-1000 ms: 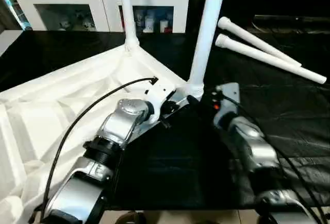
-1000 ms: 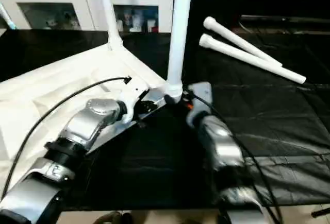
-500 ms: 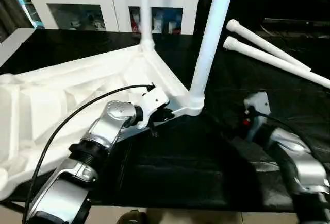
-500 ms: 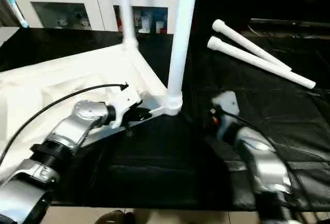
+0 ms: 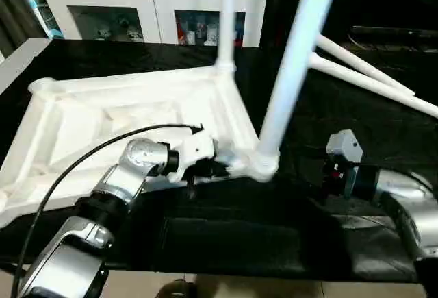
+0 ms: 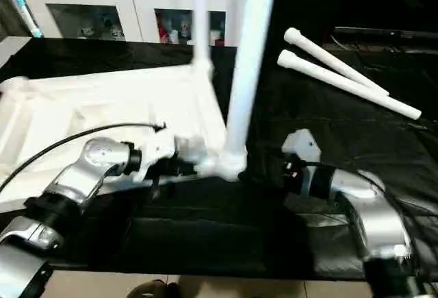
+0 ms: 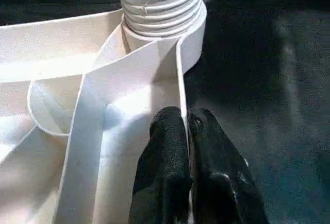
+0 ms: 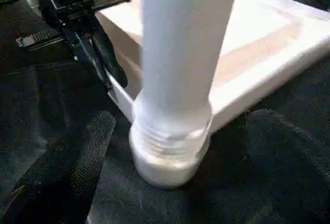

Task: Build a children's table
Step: Rotate leg to tighten

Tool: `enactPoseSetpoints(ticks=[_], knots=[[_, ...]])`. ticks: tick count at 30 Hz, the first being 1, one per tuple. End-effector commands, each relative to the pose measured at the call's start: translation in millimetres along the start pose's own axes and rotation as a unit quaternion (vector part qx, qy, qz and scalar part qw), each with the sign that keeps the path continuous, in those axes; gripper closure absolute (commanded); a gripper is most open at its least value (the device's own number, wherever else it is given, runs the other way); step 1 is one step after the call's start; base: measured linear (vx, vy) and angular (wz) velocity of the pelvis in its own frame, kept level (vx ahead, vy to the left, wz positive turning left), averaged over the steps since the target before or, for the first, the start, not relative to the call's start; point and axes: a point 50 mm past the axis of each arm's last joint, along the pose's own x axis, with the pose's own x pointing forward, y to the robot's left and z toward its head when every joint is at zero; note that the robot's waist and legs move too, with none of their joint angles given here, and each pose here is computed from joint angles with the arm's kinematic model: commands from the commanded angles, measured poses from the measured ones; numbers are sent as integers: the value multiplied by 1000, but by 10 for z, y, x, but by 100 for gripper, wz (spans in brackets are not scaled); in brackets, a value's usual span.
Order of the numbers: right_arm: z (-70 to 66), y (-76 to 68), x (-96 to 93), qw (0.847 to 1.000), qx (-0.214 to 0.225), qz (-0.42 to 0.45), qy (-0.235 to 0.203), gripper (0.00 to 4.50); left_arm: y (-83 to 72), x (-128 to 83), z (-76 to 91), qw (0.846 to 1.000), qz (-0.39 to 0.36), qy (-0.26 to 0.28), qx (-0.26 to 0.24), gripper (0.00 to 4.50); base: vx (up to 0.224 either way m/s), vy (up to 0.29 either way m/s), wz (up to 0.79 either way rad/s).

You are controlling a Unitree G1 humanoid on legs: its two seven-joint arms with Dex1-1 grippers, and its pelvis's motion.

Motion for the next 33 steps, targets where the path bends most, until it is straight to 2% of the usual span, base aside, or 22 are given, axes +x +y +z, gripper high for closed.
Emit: enactPoseSetpoints(ticks=[1, 8, 21, 23, 24, 33], knots=[[18, 27, 39, 999, -12, 32, 8, 5, -89, 57, 77, 998, -53, -9, 35, 450, 0, 0, 0], [-21, 89, 99, 994, -3, 104, 26, 5, -150, 37, 67, 994, -95, -4, 45, 450, 0, 0, 0], [-47, 63, 153, 990, 0, 134, 37, 123, -180, 10, 46, 992, -116, 4, 45, 450, 0, 0, 0], [-50, 78, 146, 989, 3, 145, 38, 130, -177, 10, 39, 992, -115, 5, 45, 450, 0, 0, 0], [-52, 83, 144, 988, 4, 148, 39, 156, -176, 11, 38, 992, -115, 5, 45, 450, 0, 0, 0], [-88, 122, 150, 988, 12, 150, 34, 178, -164, 15, 28, 993, -109, 7, 41, 450, 0, 0, 0]])
